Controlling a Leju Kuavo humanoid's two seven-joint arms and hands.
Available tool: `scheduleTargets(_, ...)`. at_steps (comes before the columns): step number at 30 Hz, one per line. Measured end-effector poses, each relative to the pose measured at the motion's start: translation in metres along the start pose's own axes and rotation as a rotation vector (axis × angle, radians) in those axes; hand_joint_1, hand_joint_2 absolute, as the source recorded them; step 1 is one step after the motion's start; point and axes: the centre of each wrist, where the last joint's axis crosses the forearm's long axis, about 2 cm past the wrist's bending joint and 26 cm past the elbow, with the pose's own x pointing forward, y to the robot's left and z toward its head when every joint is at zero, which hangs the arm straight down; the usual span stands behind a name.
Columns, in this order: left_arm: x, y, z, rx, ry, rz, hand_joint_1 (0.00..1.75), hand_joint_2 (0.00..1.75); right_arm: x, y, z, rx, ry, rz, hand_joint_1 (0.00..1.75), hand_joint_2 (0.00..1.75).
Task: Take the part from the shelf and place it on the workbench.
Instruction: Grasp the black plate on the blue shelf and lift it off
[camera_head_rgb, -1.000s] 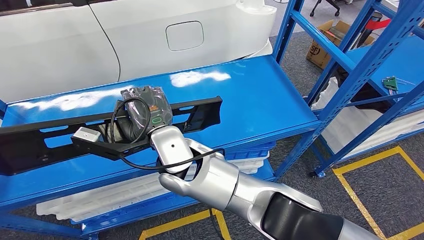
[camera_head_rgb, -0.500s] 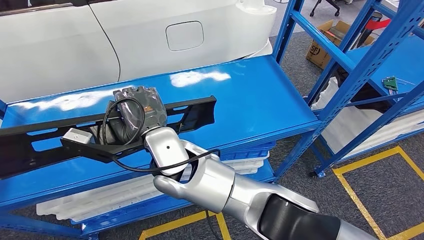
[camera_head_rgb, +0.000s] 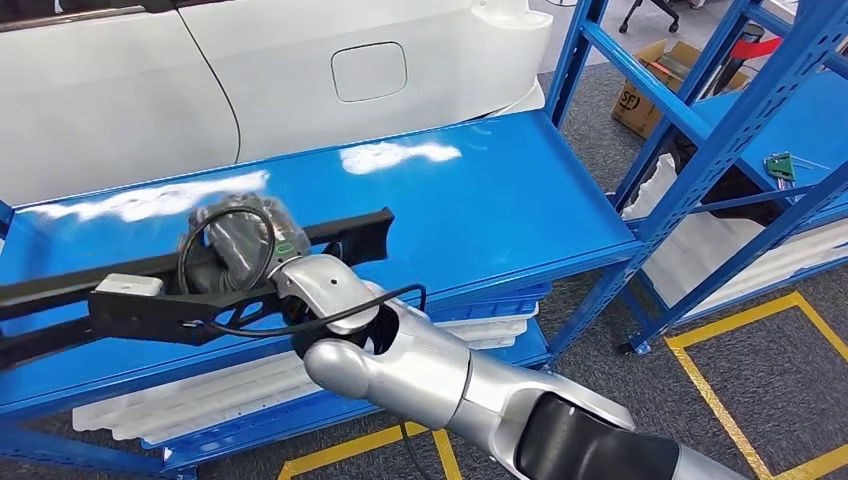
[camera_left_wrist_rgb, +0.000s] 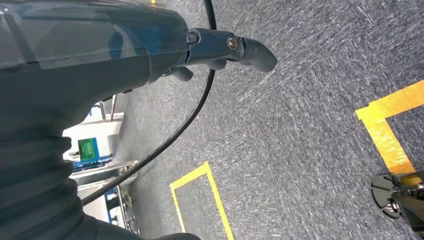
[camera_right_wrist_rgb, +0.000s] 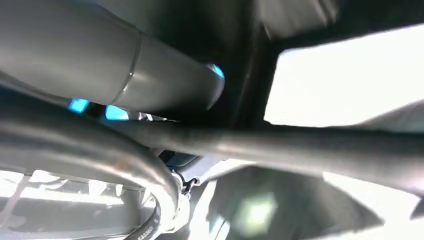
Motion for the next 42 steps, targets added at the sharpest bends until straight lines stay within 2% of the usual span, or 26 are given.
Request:
scheduleTargets(2, 0.000, 0.000, 0.000, 0.002, 0.001, 0.006, 0.00, 1.75, 0.005, -0.003, 0.001, 0.036, -0.051, -0.204, 1.75, 0.00)
scheduleTargets(5, -0.001, 0.000, 0.000, 0.004, 0.001, 0.012, 0.00, 1.75, 0.010, -0.009, 0.004, 0.056, -0.125, -0.412, 1.75, 0.00)
scheduleTargets(12, -0.001, 0.001, 0.000, 0.013, 0.002, 0.031, 0.00, 1.75, 0.018, -0.007, 0.024, 0.074, -0.261, -0.688, 1.75, 0.00)
scheduleTargets(28, -0.001, 0.001, 0.000, 0.023, 0.002, 0.037, 0.00, 1.75, 0.023, -0.022, 0.049, 0.004, -0.340, -0.628, 1.75, 0.00)
scheduleTargets(42, -0.002, 0.001, 0.001, 0.090, 0.006, 0.081, 0.00, 1.75, 0.025, -0.014, 0.063, -0.001, -0.349, -0.609, 1.75, 0.00)
